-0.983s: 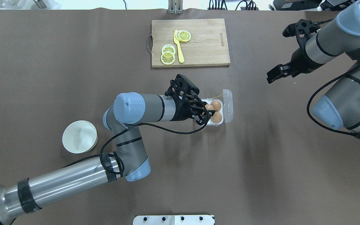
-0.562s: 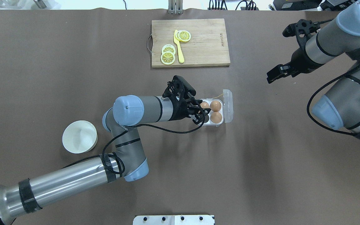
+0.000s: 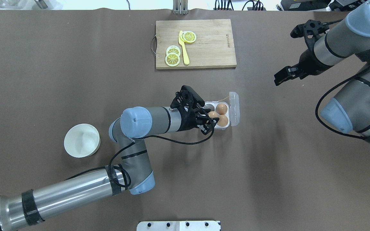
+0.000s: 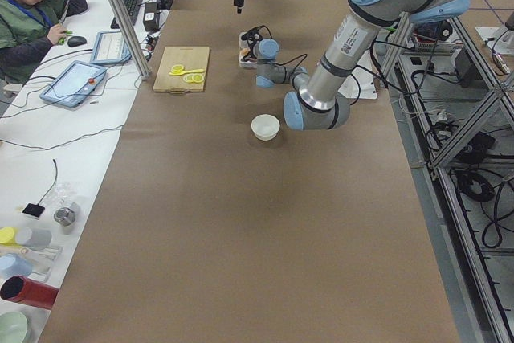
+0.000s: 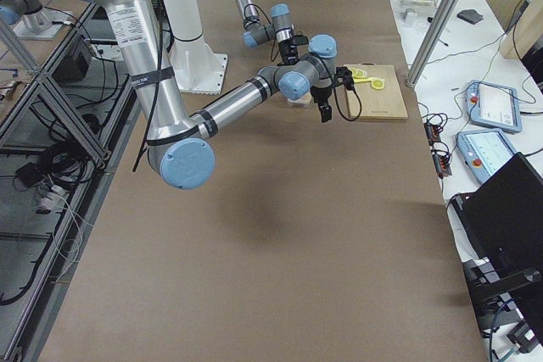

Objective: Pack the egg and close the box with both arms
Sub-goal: 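Lower the egg into the empty slot and open the left gripper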

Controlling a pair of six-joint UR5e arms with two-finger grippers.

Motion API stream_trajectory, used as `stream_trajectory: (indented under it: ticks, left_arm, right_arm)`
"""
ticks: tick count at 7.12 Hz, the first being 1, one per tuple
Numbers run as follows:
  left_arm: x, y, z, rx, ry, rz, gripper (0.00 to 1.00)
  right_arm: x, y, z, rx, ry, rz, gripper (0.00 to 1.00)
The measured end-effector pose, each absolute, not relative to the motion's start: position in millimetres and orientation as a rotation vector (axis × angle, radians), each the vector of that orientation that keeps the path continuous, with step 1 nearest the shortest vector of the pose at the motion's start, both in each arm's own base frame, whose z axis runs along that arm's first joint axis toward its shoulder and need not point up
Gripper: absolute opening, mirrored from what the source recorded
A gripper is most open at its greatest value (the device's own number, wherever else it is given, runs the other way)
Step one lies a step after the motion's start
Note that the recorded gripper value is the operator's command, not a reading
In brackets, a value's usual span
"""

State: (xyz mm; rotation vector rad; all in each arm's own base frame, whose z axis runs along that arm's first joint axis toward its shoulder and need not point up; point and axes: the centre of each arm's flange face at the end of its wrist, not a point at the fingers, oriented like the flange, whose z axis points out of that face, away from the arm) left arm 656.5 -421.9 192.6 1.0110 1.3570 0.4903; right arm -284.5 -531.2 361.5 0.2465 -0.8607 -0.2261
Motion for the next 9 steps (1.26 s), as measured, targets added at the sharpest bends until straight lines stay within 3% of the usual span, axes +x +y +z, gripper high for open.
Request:
stream_trajectory:
  ticks: [1, 3, 4, 6, 9]
  left_arm:
    - [657.2, -421.5, 192.3, 1.014, 1.353, 0.484, 0.12]
    - [657.4, -422.4, 190.5, 1.022, 1.347, 0.474, 0.59]
    - [658.1, -422.3, 189.3, 1.025, 1.342, 0.468, 0.78]
    - [659.8, -421.0, 188.5, 1.031, 1.334, 0.456, 0.83]
    - [658.6, -420.0, 186.2, 1.033, 1.339, 0.453, 0.79]
  right_arm:
    - [-284.5, -531.2, 361.5, 0.247, -0.861, -0.226, 0.99]
    - [-284.4, -531.1, 361.2, 0.247, -0.861, -0.226, 0.99]
    - [-284.4, -531.0, 361.0, 0.247, -0.861, -0.226, 0.99]
    - [-284.3, -531.0, 360.9, 0.248, -0.861, -0.226, 0.99]
    - [-284.2, -531.0, 360.6, 0.249, -0.861, -0.226, 0.99]
